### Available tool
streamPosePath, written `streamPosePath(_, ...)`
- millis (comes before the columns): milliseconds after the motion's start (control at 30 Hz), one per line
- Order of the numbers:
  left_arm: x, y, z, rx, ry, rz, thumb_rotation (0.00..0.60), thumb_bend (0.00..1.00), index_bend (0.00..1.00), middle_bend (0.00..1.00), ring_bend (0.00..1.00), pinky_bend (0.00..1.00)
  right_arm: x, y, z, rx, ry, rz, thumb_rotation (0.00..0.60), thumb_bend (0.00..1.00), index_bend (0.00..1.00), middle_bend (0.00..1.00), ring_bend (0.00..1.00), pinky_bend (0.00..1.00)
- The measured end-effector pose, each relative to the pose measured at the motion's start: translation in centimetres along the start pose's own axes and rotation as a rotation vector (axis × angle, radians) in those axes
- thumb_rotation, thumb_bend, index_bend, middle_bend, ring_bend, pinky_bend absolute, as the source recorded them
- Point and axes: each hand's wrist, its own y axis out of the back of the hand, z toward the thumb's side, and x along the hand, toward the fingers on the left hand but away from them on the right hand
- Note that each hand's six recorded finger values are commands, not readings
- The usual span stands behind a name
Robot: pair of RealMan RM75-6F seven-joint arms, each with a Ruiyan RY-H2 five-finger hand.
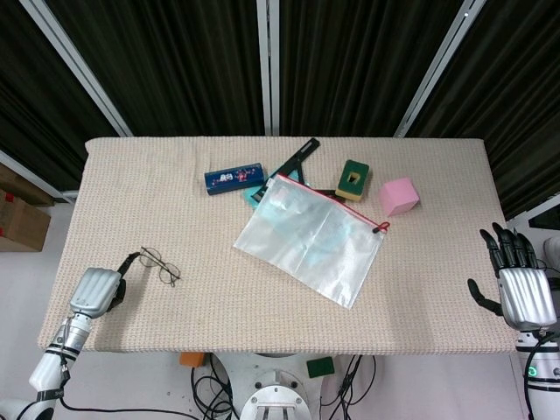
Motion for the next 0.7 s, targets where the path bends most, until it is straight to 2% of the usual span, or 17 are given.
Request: streamPosePath(700,0.9,-1.3,0.1,0.012,0.017,-0.069,0.600,0.73,0.10,0.93,0.90,0.95,0.1,-0.1,-0.1,-0.001,-0.002,0.001,0.600,0.37,0.00,0.00,0.00,0.00)
